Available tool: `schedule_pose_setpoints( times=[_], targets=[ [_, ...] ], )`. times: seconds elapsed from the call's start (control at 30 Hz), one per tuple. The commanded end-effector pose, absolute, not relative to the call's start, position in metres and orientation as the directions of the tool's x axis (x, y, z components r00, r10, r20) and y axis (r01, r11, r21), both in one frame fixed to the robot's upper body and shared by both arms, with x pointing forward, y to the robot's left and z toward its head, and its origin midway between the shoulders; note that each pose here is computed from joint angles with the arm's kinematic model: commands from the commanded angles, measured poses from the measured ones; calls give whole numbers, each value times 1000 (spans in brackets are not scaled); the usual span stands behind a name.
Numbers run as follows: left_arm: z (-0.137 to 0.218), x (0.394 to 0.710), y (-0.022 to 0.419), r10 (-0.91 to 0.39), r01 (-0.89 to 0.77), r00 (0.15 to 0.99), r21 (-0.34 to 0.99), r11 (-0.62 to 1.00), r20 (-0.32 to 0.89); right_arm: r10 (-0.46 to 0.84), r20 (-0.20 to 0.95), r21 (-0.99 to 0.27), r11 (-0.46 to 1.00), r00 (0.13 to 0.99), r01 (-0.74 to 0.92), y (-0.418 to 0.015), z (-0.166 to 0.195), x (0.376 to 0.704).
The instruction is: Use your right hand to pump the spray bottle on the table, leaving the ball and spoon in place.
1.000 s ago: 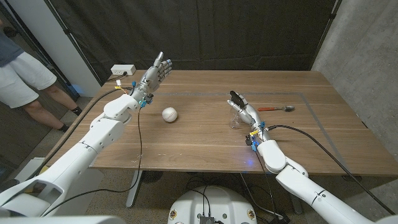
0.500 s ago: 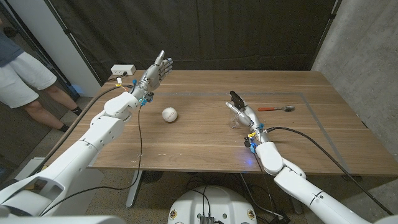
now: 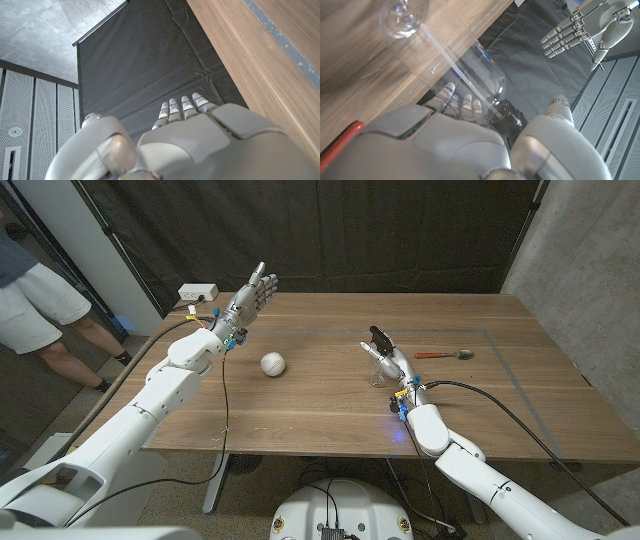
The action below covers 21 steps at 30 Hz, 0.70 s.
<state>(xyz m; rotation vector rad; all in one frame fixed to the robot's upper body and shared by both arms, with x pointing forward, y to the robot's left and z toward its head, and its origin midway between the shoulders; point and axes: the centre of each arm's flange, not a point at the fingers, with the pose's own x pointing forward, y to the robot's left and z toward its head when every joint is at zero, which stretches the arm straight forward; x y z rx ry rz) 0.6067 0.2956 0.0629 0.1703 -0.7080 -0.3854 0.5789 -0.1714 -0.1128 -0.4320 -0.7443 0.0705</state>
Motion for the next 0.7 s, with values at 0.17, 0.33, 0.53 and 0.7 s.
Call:
schedule_pose_setpoints(
  times=[0.17, 0.33, 0.53, 0.7],
  targets=[
    [58, 603, 301, -382, 274, 700, 267, 924, 603, 205, 644, -403, 910, 737, 99, -169, -111, 589],
    [58, 601, 301, -381, 271, 702, 270, 924, 602, 203, 641, -400, 912, 740, 96, -169, -113, 591],
    [58, 600, 301, -380, 268, 703, 271, 924, 601, 205, 638, -400, 912, 742, 92, -168, -114, 594],
    [57, 600, 302, -377, 265, 707, 269, 926, 599, 199, 642, -395, 914, 741, 97, -167, -114, 596]
  ],
)
